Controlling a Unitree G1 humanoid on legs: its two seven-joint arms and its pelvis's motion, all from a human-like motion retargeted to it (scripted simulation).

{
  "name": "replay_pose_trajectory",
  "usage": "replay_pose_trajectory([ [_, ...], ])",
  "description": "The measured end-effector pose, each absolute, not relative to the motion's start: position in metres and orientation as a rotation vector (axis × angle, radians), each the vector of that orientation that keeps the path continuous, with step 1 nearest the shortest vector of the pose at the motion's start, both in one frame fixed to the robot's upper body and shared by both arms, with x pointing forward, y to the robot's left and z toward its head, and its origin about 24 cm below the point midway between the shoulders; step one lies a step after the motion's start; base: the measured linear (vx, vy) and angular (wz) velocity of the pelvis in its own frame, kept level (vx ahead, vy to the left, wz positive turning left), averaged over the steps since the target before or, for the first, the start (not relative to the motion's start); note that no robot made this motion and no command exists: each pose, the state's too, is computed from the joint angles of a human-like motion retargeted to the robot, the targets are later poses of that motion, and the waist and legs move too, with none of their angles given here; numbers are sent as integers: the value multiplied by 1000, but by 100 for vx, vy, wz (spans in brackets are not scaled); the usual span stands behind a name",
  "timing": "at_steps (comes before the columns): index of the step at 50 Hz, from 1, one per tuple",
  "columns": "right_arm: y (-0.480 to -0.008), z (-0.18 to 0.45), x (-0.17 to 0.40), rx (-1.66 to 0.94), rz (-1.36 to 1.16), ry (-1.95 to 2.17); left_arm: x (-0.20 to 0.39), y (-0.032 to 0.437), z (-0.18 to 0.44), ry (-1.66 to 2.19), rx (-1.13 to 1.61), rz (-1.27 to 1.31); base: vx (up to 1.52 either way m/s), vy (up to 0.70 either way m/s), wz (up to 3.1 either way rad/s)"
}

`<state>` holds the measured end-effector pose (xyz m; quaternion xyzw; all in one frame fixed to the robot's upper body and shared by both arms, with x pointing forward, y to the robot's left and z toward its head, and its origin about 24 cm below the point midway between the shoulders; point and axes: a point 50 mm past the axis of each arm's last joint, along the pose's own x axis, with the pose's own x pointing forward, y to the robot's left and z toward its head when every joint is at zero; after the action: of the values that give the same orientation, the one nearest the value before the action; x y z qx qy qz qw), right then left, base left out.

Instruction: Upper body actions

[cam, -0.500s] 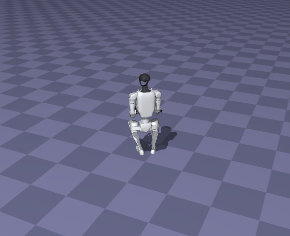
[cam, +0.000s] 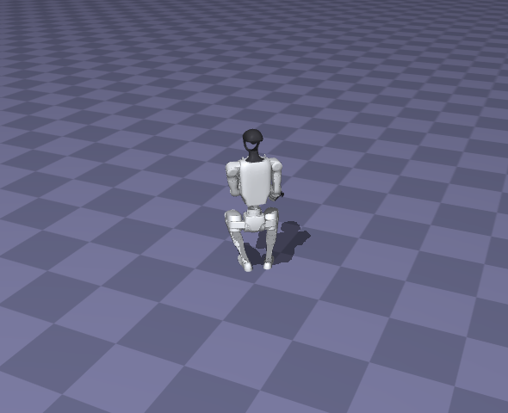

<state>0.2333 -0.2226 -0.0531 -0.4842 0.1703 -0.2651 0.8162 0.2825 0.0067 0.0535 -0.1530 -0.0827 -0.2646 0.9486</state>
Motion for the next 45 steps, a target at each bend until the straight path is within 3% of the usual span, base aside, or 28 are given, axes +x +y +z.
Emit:
replay_pose_trajectory([
  [20,-211,-44,249,-1027,-528,296,360,20,126,-271,-252,-428,0,0,0],
  [45,-205,-36,258,-1023,-510,244,381,23,122,-80,-249,-439,0,0,0],
])
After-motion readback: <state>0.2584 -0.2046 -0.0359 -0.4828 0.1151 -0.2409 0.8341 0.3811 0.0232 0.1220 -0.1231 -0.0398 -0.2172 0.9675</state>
